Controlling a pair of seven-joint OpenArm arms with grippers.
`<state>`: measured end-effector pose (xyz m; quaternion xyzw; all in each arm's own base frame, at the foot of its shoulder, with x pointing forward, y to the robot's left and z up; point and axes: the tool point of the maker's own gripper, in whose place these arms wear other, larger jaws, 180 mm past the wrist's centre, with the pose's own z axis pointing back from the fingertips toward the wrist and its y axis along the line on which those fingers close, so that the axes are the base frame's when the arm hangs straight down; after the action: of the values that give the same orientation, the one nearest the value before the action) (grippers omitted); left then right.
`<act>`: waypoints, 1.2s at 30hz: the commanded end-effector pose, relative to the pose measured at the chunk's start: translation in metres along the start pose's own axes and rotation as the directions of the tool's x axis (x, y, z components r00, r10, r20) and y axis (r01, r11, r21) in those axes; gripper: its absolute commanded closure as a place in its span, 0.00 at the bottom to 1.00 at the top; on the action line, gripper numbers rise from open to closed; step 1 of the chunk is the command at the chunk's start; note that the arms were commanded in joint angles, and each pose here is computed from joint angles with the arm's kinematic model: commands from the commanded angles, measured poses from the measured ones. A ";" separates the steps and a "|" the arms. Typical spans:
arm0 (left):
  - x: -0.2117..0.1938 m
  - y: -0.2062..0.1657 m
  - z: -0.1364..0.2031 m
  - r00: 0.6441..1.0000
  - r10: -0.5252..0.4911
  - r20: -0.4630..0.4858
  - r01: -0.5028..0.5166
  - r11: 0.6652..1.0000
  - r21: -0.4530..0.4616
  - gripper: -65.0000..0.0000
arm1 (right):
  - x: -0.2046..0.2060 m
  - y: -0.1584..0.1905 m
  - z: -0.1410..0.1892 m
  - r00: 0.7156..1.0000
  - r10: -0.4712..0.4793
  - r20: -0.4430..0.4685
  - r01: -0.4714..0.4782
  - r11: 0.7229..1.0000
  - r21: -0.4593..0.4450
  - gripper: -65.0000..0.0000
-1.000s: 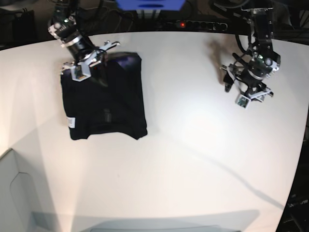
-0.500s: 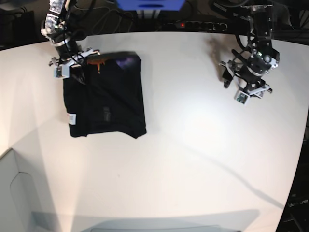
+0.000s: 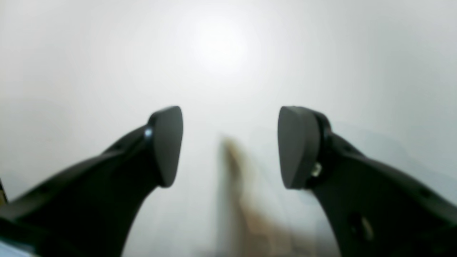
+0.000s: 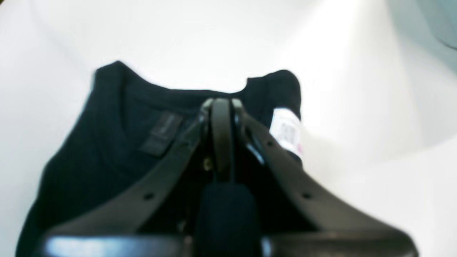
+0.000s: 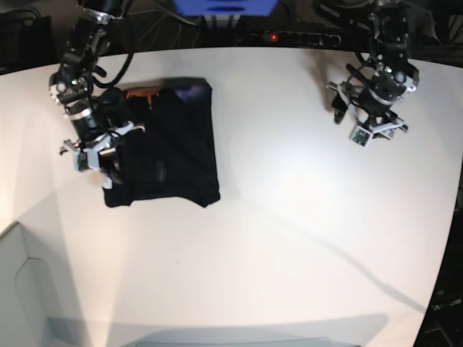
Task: Fold the T-shirt properly
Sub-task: 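Press and square the bundle's edge with the right gripper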
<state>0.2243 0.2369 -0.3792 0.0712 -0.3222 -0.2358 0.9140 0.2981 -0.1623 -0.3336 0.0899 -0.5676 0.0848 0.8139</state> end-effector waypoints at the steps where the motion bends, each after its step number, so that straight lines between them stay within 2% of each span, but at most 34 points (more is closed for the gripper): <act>1: 0.002 0.004 0.005 1.000 -0.010 0.011 0.010 1.000 0.013 0.38 | 0.014 -0.004 -0.003 0.999 0.011 0.047 -0.012 1.000 0.009 1.00; 7: -0.015 -0.006 0.009 1.000 -0.012 -0.025 0.011 1.000 -0.009 0.38 | 0.001 -0.022 -0.029 1.000 -0.028 0.011 0.028 1.000 0.013 1.00; 13: -0.028 -0.017 0.011 0.999 0.002 -0.053 -0.003 1.000 -0.029 0.38 | -0.031 -0.043 -0.049 0.993 -0.086 -0.077 0.087 0.996 0.010 1.00; 15: -0.029 -0.012 0.015 0.999 0.018 -0.052 -0.019 1.000 -0.009 0.38 | -0.039 -0.047 -0.052 0.990 -0.099 -0.097 0.100 0.995 0.008 1.00; 19: -0.033 -0.004 0.018 0.995 0.086 -0.048 -0.085 0.996 0.033 0.38 | -0.022 -0.053 -0.050 0.996 -0.067 -0.063 0.067 0.998 0.004 1.00; 24: -0.037 0.001 0.020 0.993 0.102 -0.057 -0.099 0.994 0.050 0.38 | 0.011 -0.055 -0.056 1.000 -0.022 0.002 0.022 1.000 0.000 1.00; 33: -0.046 -0.008 0.029 0.993 0.092 -0.076 -0.089 0.995 0.038 0.38 | -0.021 -0.068 -0.079 0.989 -0.122 -0.079 0.123 0.992 0.003 1.00; 36: -0.046 -0.010 0.034 0.994 0.081 -0.074 -0.078 0.996 0.038 0.38 | -0.015 -0.079 -0.078 0.990 -0.124 -0.066 0.123 0.992 -0.016 1.00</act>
<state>0.1669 0.2482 -0.3867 0.0776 -0.2869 -0.1869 0.9363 0.3733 -0.2134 -0.3985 0.1203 -0.5050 0.0321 0.8541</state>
